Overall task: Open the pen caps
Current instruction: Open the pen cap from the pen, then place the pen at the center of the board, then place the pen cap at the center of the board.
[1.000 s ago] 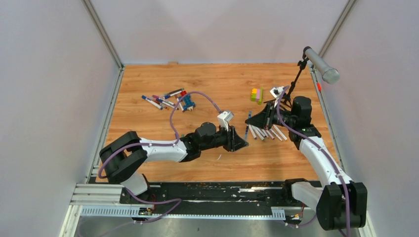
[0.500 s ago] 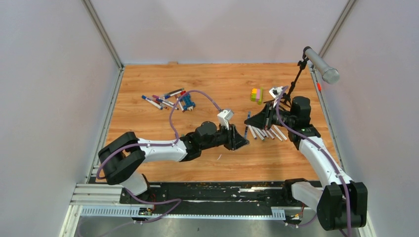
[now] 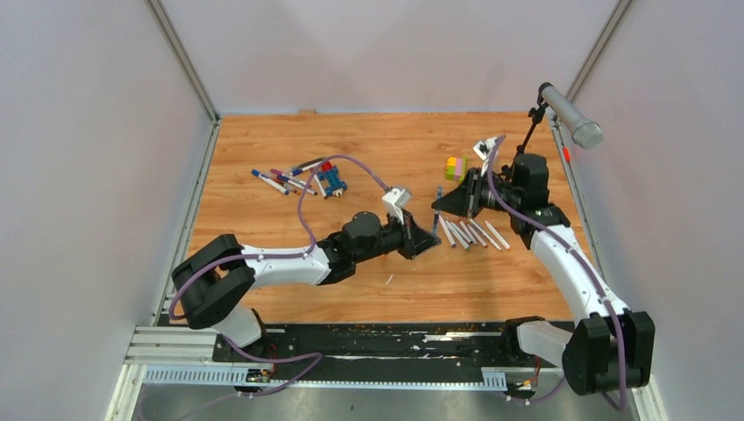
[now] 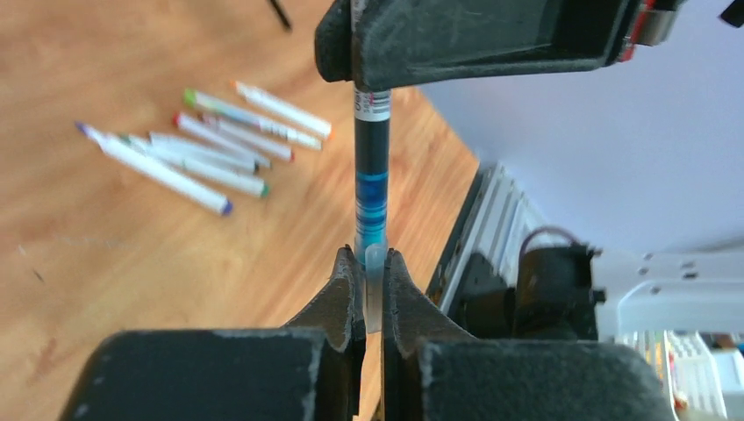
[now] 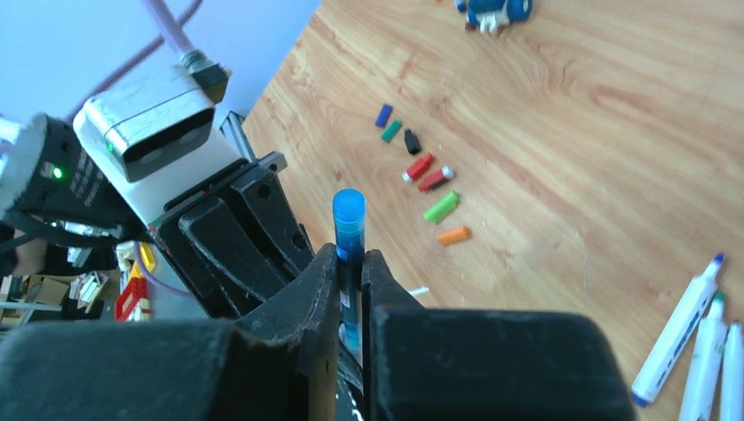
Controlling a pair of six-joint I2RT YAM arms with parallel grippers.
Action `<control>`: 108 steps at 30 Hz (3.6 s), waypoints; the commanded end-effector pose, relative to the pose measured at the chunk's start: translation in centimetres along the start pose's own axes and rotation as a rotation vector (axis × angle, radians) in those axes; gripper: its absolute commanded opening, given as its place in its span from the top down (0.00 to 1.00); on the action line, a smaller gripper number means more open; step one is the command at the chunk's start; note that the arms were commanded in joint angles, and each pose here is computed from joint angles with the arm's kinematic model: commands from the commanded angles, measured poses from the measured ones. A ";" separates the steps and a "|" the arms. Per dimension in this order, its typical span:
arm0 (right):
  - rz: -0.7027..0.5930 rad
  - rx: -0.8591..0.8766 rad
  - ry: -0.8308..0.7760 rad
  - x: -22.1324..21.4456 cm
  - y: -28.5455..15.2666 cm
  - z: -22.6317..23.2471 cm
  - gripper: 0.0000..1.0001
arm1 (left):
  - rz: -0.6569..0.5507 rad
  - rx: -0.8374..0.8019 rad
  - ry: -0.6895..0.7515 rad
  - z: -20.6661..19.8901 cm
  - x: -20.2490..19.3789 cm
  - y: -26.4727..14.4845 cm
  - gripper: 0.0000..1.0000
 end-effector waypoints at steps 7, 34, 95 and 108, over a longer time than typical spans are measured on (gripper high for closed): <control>-0.395 -0.157 -0.283 19.2 -0.6 5.2 1.00 | 0.128 0.063 0.026 1.7 -3.9 -4.7 1.00; 0.408 -0.721 -0.780 1.6 -6.2 -8.1 1.00 | -0.259 0.334 0.103 4.0 -0.8 -13.6 1.00; 0.233 -0.230 -0.548 -3.6 -6.9 -2.7 0.43 | 0.273 0.713 0.177 6.3 -2.7 -3.7 0.95; 0.251 -0.276 -0.555 -3.4 -7.2 -3.1 0.42 | 0.397 0.836 0.247 8.3 -3.3 0.1 0.78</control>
Point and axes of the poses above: each gripper's point midway between its finger pads, its own y axis out along the fingers, its own z axis along the line the jaws close on, x = y × z, the point moved 8 cm from there along -y, back along the fingers, and after that the axes turned 5 degrees about -y, right-handed, at the moved point
